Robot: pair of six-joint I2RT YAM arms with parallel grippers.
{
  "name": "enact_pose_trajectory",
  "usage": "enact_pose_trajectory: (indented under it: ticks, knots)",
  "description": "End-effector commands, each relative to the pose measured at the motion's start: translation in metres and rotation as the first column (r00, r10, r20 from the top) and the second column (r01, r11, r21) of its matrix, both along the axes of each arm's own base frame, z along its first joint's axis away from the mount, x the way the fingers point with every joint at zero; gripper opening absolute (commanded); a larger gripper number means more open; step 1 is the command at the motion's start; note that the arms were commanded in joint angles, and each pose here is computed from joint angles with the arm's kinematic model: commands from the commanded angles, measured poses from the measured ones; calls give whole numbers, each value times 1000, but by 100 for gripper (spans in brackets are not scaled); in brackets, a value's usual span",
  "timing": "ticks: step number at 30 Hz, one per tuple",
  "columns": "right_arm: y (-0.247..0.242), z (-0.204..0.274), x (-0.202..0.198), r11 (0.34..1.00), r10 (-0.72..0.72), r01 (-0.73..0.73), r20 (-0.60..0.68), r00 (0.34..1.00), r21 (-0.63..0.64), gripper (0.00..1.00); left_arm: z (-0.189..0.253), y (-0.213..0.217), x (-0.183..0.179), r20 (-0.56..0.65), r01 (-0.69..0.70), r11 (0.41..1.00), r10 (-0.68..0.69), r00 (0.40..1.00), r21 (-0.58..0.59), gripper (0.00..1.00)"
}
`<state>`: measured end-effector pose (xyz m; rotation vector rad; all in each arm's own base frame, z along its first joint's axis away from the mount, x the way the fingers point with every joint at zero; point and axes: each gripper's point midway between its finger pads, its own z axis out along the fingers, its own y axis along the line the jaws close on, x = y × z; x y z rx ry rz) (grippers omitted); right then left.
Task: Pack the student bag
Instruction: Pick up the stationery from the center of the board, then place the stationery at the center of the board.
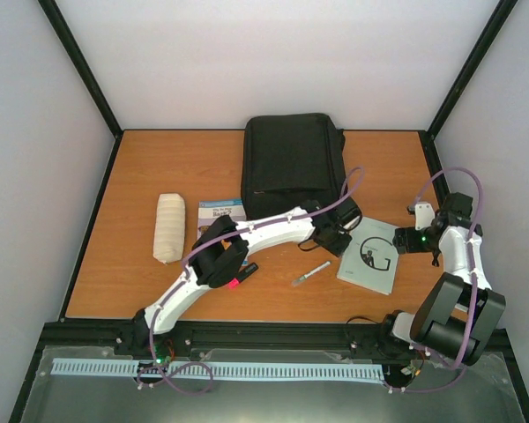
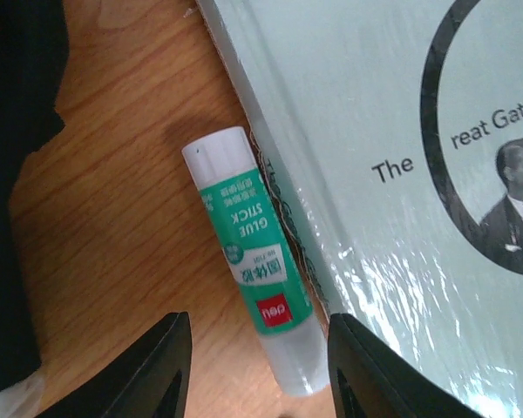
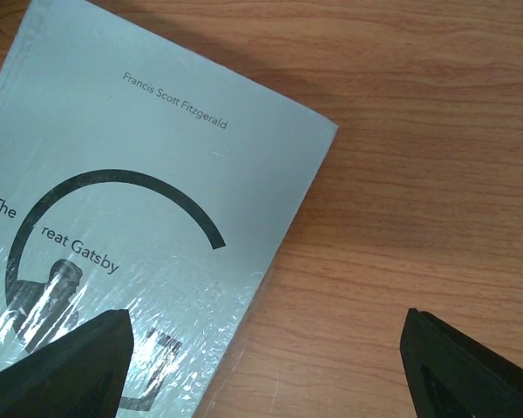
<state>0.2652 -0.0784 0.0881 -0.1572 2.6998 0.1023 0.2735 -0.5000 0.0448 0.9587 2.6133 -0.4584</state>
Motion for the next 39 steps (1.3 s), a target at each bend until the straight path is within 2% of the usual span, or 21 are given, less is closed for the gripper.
enact_pose_trajectory:
  ticks: [1,8,14,19,23,28,33,36,39]
  knots:
    - [-2,-1,0,1000,-7,7,24,1000,-2,86,3,-12,-1,25,9,1000,-9,1000,10,46]
    - [-2,-6,-1,1000,-7,6,24,1000,11,86,-16,0,8,60,-41,994,35,998,103,43]
    - [-2,-12,0,1000,-6,6,17,1000,20,86,-29,10,5,50,-31,987,24,998,158,27]
    - [-1,-14,1,999,1,-1,18,1000,35,85,-12,33,-5,48,-50,983,42,998,174,15]
    - [-3,-17,1,1000,9,-10,11,1000,23,85,17,67,-23,58,-63,986,55,997,155,10]
    - [-1,-21,2,999,25,-25,-1,1000,36,84,35,127,-44,87,-123,977,109,990,176,9]
    - [2,-23,4,997,33,-33,-8,999,64,83,16,196,-53,65,-304,917,298,952,257,9]
    - [5,-26,4,995,40,-37,-32,999,92,81,7,210,-52,10,-376,901,383,924,217,9]
    - [6,-29,1,994,48,-42,-54,997,102,80,1,215,-46,5,-402,891,410,912,209,9]
